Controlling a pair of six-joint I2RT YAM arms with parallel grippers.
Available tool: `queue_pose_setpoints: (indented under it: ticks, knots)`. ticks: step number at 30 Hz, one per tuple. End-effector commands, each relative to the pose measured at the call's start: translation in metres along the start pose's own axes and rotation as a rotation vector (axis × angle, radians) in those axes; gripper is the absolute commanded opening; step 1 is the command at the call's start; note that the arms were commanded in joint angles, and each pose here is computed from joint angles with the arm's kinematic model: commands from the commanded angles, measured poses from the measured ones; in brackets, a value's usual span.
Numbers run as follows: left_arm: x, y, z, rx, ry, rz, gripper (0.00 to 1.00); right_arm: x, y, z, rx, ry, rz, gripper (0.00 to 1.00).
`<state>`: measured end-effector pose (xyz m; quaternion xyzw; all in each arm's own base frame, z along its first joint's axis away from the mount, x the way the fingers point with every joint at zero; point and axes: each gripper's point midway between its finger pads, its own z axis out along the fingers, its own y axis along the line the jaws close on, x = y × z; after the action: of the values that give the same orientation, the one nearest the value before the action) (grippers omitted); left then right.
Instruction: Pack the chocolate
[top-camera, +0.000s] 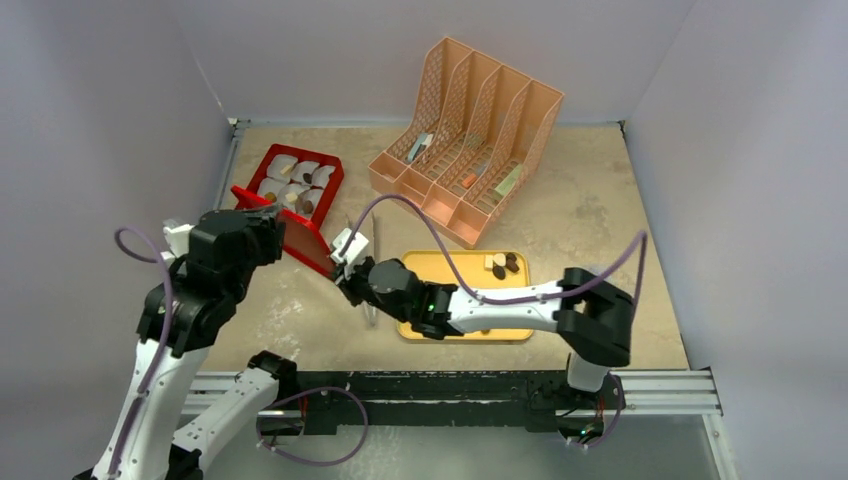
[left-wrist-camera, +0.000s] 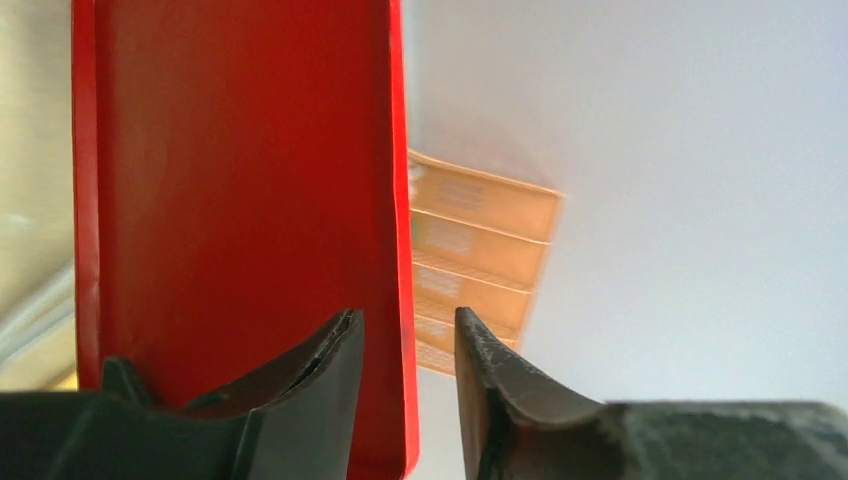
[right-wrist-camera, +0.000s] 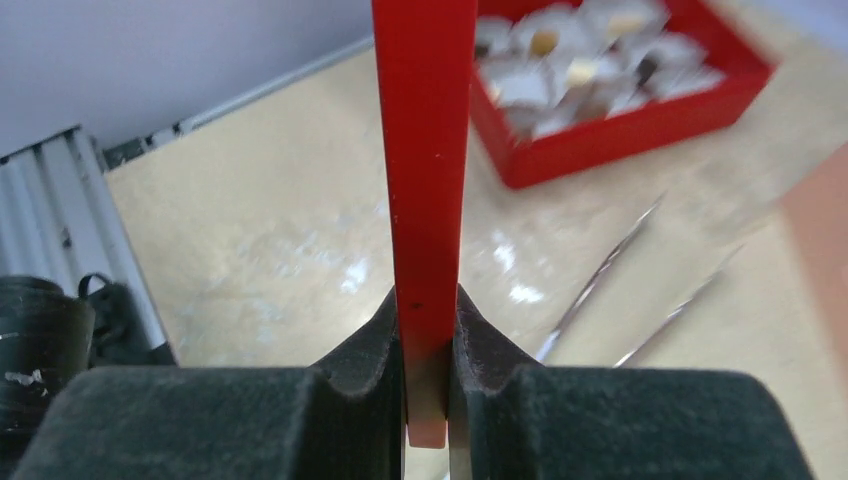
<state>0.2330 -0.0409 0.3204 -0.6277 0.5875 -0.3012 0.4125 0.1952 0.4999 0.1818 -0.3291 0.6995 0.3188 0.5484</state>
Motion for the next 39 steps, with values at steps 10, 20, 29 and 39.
queue_pose_setpoints:
  ticks: [10, 20, 29, 39]
  knots:
    - [-0.008, -0.106, -0.106, 0.530, 0.122, 0.193, 0.66, -0.201, -0.092, -0.073, 0.585, -0.391, -0.919, 0.00]
    - [0.037, -0.094, -0.085, 0.502, 0.281, 0.371, 0.68, -0.228, -0.104, -0.092, 0.791, -0.422, -1.079, 0.00]
    - [0.060, -0.080, -0.046, 0.428, 0.315, 0.406, 0.67, -0.233, -0.104, -0.100, 0.863, -0.450, -1.149, 0.00]
    - [0.069, -0.093, -0.041, 0.486, 0.332, 0.369, 0.27, -0.209, -0.103, -0.094, 0.795, -0.414, -1.165, 0.02]
